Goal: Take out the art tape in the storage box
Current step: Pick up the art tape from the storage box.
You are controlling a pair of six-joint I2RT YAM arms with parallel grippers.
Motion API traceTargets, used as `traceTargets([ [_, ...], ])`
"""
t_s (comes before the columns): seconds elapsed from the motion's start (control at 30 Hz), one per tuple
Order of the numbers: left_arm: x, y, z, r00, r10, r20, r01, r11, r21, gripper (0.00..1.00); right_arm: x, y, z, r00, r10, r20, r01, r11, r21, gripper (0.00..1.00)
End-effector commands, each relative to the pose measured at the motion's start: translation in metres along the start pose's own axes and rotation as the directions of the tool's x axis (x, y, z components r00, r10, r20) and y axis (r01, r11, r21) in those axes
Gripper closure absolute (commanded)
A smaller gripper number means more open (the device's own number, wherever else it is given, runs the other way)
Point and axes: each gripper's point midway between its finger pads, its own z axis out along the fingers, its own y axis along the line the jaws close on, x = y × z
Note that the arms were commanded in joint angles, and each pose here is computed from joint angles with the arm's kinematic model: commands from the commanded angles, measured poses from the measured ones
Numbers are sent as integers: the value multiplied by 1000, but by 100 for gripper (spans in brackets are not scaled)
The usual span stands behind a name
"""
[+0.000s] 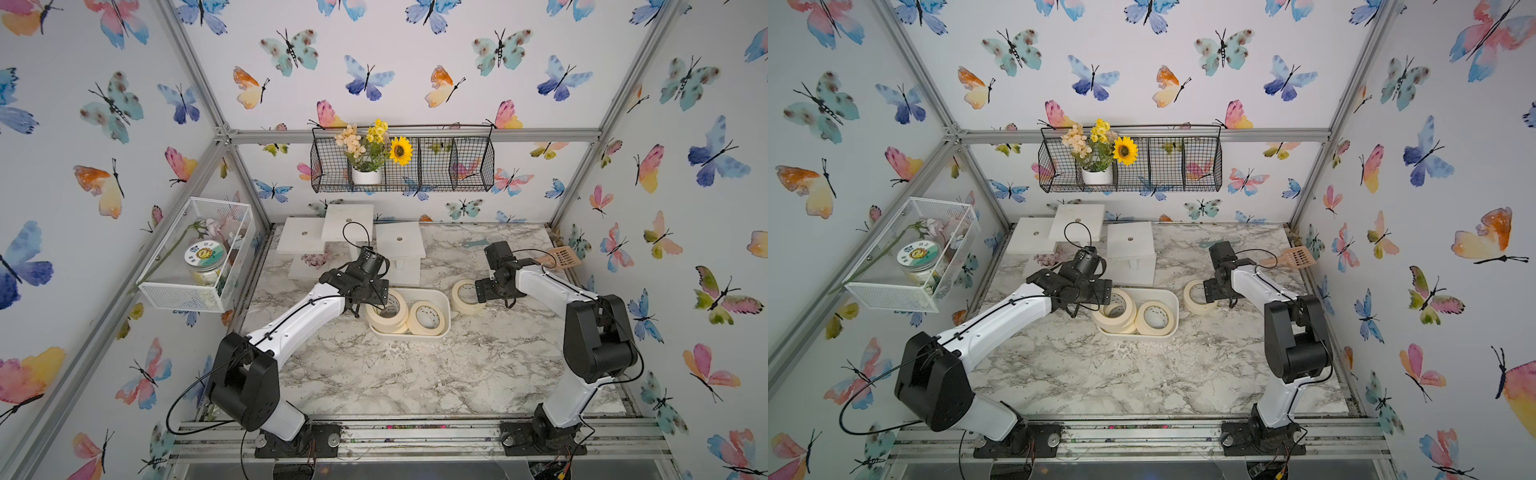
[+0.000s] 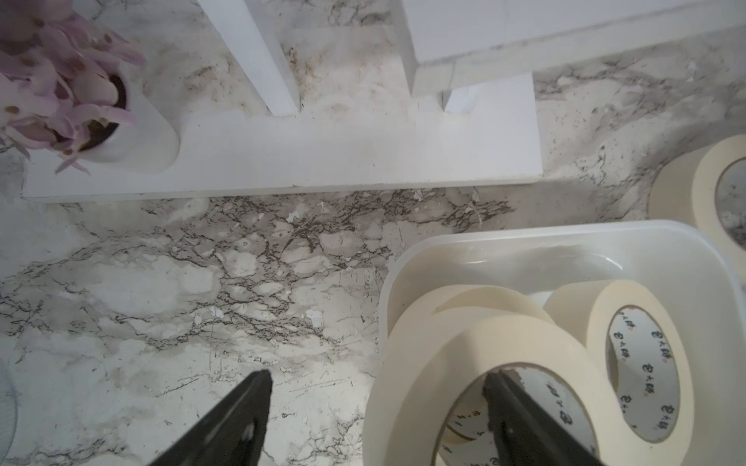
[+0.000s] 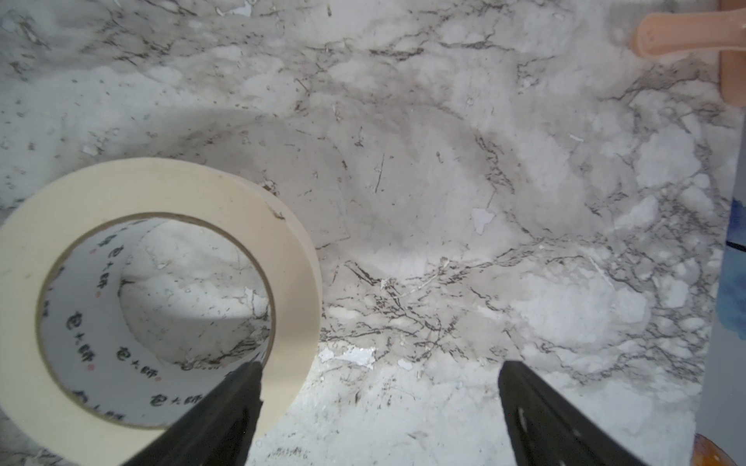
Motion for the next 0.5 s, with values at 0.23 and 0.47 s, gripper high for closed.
traceTargets([
  [0.23, 23, -10, 17, 981, 73, -178, -70, 997, 23, 30, 0, -9, -13, 999, -4, 33, 3, 1000, 16, 3],
  [0.47, 32, -14, 19, 967, 95, -236, -94, 995, 18, 37, -2, -9, -19, 999, -6, 53, 5, 1000, 11, 4],
])
